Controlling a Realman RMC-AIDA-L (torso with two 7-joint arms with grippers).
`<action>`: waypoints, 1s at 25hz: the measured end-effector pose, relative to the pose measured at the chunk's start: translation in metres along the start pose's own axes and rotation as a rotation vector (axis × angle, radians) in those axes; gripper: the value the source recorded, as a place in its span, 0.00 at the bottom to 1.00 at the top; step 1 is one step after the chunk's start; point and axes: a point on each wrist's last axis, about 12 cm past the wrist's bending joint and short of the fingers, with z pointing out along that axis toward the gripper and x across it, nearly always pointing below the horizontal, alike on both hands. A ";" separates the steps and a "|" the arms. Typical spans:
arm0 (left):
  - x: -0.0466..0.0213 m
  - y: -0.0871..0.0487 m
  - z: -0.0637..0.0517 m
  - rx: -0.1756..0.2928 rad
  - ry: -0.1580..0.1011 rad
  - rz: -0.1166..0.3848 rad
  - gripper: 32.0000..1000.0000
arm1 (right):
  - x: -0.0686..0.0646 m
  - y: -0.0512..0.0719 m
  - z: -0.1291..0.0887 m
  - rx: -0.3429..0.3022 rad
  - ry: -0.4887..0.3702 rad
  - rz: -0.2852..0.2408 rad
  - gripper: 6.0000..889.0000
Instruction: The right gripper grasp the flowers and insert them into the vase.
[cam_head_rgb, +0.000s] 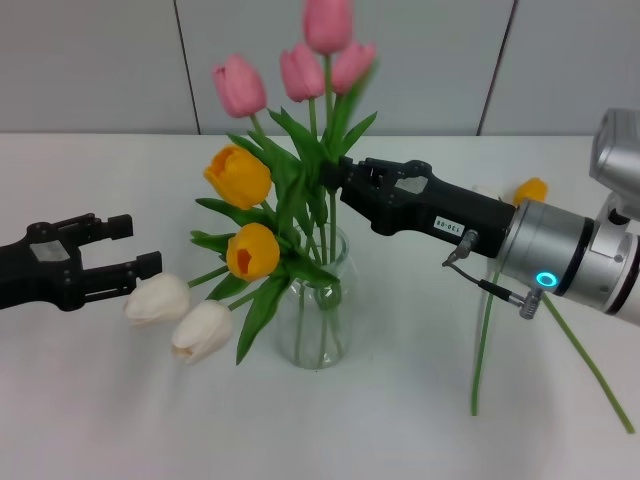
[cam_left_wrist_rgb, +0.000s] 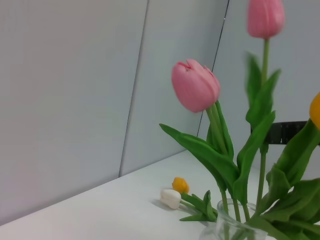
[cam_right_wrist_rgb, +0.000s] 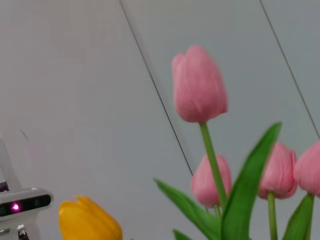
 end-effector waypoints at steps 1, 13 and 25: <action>0.0001 0.000 0.000 -0.001 0.000 0.000 0.81 | 0.001 0.000 -0.001 0.002 0.000 0.002 0.07; 0.0009 -0.001 -0.003 0.002 0.001 -0.001 0.81 | 0.005 0.001 -0.012 0.008 0.010 -0.015 0.47; 0.0042 -0.004 -0.011 0.007 -0.001 -0.010 0.81 | 0.009 0.005 -0.060 0.060 -0.071 0.053 0.91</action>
